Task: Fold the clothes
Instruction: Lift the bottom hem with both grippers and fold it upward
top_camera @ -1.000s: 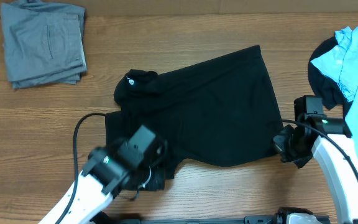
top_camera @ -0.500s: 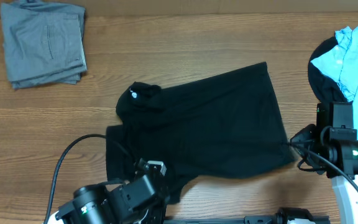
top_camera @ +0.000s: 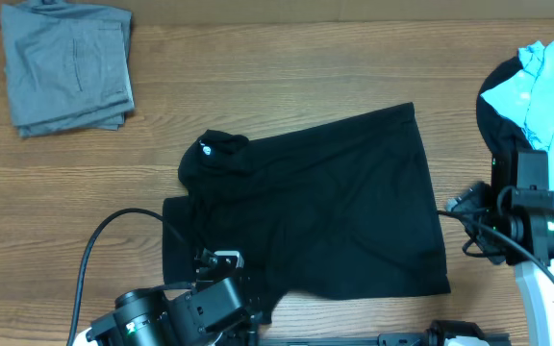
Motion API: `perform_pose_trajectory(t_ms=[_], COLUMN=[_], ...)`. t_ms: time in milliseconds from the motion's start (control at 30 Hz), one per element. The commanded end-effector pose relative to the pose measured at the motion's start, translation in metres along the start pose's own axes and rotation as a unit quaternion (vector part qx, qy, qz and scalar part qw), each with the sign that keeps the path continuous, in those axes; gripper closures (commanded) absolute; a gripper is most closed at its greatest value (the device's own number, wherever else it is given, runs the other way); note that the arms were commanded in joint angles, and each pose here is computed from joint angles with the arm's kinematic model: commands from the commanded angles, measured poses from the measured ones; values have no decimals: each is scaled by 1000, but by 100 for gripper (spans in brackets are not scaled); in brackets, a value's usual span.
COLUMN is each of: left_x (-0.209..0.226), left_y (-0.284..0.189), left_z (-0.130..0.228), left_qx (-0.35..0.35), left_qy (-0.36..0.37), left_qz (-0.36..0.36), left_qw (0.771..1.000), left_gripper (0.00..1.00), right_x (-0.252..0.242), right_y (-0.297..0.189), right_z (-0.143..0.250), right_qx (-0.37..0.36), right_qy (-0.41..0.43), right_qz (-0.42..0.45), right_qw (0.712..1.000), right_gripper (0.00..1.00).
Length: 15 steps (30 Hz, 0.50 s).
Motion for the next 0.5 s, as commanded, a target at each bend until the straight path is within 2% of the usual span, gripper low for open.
perform_pose_trajectory(t_ms=[0, 200, 267, 333, 433, 467], left_x=[-3, -13, -16, -16, -13, -14], left_y=[-3, -1, -3, -5, -8, -9], left_z=[-7, -21, -30, -42, -64, -72], left_qx=[-32, -88, -127, -168, -213, -221], left_qy=[-11, -13, -22, -41, -76, -76], left_qz=[-5, 6, 11, 9, 7, 9], left_qw=[999, 996, 992, 985, 974, 972], left_gripper=[0, 0, 12, 26, 58, 63], right_x=[14, 40, 51, 62, 73, 76], right_y=[1, 28, 38, 49, 62, 65], right_z=[-7, -16, -20, -24, -29, -30], right_qx=[11, 56, 66, 77, 85, 85], right_qy=[-55, -111, -137, -149, -149, -149], right_qz=[-36, -78, -105, -127, -148, -153], right_qw=[998, 989, 983, 978, 974, 973], right_gripper=[5, 1, 4, 20, 49, 60])
Point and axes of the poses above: each gripper's point midway between its finger pads, its own y axis out along the fingers, its own x axis along the line the jaws close on, z = x × y, the point moved 8 cm from there along -y, back along the fingers, and after that the axes turned 8 degrees about -y, right-handed, at the moved point
